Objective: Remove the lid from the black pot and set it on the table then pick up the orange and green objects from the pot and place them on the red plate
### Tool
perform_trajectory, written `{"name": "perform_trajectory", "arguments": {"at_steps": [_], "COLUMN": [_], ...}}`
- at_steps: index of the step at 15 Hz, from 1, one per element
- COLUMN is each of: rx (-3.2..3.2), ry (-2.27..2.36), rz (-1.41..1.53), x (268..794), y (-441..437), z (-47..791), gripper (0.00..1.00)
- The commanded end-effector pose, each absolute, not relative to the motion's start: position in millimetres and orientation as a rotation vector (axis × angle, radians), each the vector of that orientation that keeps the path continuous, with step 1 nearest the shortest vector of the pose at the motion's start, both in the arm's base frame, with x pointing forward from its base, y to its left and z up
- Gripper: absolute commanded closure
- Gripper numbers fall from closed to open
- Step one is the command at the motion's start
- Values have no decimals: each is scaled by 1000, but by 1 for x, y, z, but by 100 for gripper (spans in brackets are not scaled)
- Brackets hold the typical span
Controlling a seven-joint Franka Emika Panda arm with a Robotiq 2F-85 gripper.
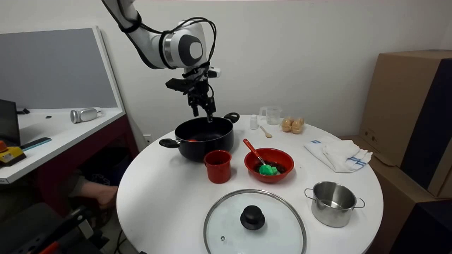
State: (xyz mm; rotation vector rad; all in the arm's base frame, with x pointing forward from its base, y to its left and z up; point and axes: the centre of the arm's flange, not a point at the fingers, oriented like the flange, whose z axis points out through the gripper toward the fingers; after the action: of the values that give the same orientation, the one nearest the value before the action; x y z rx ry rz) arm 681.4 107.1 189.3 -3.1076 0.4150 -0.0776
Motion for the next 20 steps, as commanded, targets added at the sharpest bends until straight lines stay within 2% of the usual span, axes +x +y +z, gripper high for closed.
{"name": "perform_trajectory", "arguments": {"at_steps": [1,6,13,20], "rx": [-3094,-3111,-3108,-3149], "ry": [313,255,124,142], "rz": [47,124,101,232], "x": [709,715,716,712], "y": [112,121,167,177], "z": [155,114,102,88], "gripper": [0,0,0,0]}}
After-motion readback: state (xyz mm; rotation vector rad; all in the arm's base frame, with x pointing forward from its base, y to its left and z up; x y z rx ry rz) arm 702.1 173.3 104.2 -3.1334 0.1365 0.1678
